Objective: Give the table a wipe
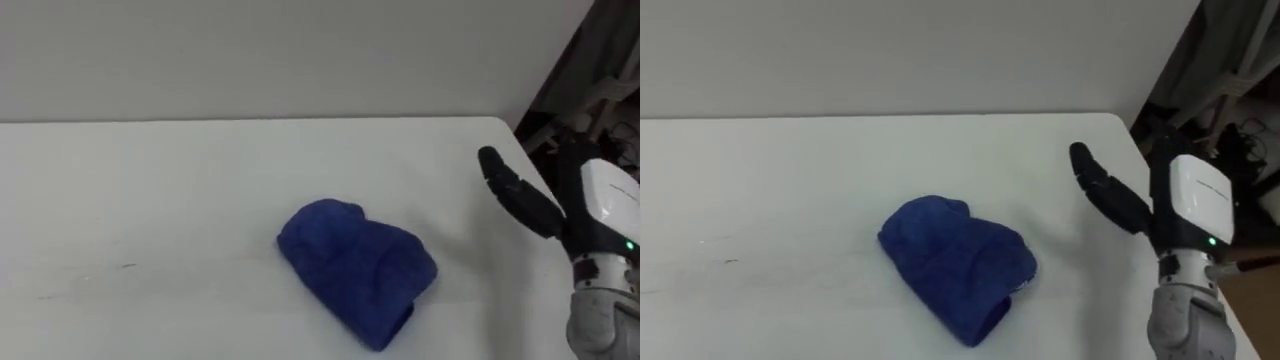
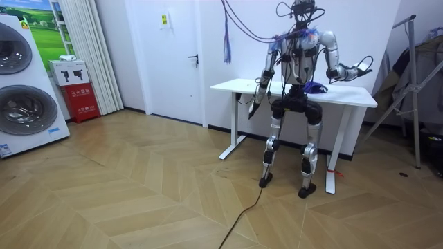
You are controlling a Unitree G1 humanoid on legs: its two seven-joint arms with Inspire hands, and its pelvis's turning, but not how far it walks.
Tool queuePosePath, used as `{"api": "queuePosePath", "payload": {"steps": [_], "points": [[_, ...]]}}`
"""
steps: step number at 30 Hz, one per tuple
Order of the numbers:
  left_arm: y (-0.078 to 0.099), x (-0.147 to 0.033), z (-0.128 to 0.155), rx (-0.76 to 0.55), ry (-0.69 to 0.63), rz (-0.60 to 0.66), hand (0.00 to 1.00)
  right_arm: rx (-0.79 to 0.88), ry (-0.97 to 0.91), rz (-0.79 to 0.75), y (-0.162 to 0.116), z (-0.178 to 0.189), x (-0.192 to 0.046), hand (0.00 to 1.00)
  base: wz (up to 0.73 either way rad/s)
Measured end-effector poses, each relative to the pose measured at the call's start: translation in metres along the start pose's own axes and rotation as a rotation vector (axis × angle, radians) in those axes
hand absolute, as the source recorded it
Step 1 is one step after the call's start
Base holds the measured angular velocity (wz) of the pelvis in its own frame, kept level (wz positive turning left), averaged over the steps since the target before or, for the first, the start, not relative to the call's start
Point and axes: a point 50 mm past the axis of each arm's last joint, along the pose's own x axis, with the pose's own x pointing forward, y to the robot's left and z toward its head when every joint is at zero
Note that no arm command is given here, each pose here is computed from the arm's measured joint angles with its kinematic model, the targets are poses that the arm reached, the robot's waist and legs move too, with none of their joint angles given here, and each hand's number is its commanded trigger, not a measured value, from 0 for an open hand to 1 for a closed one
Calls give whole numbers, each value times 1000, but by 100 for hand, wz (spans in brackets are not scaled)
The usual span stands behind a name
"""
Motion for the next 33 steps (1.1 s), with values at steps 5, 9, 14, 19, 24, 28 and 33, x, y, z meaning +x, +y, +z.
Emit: {"api": "queuePosePath", "payload": {"steps": [5,9,14,19,24,28,33], "points": [[4,-2,-6,3,16,8,0,37,187,-19,4,-38,-7,0,0],[13,-1,-6,-42,21,36,0,107,418,-68,0,-81,-20,0,0],[25,0,-6,-95,30,83,0,195,650,-167,-8,-122,-39,0,0],[27,0,-6,-95,34,86,0,270,923,-224,-7,-161,-69,0,0],[31,-1,-13,-113,60,100,0,462,1299,-299,9,-191,-128,0,-3],[31,-1,-15,-115,65,99,0,507,1462,-338,14,-200,-162,0,0],[29,-2,-18,-117,82,87,0,545,1596,-318,25,-200,-193,0,0]]}}
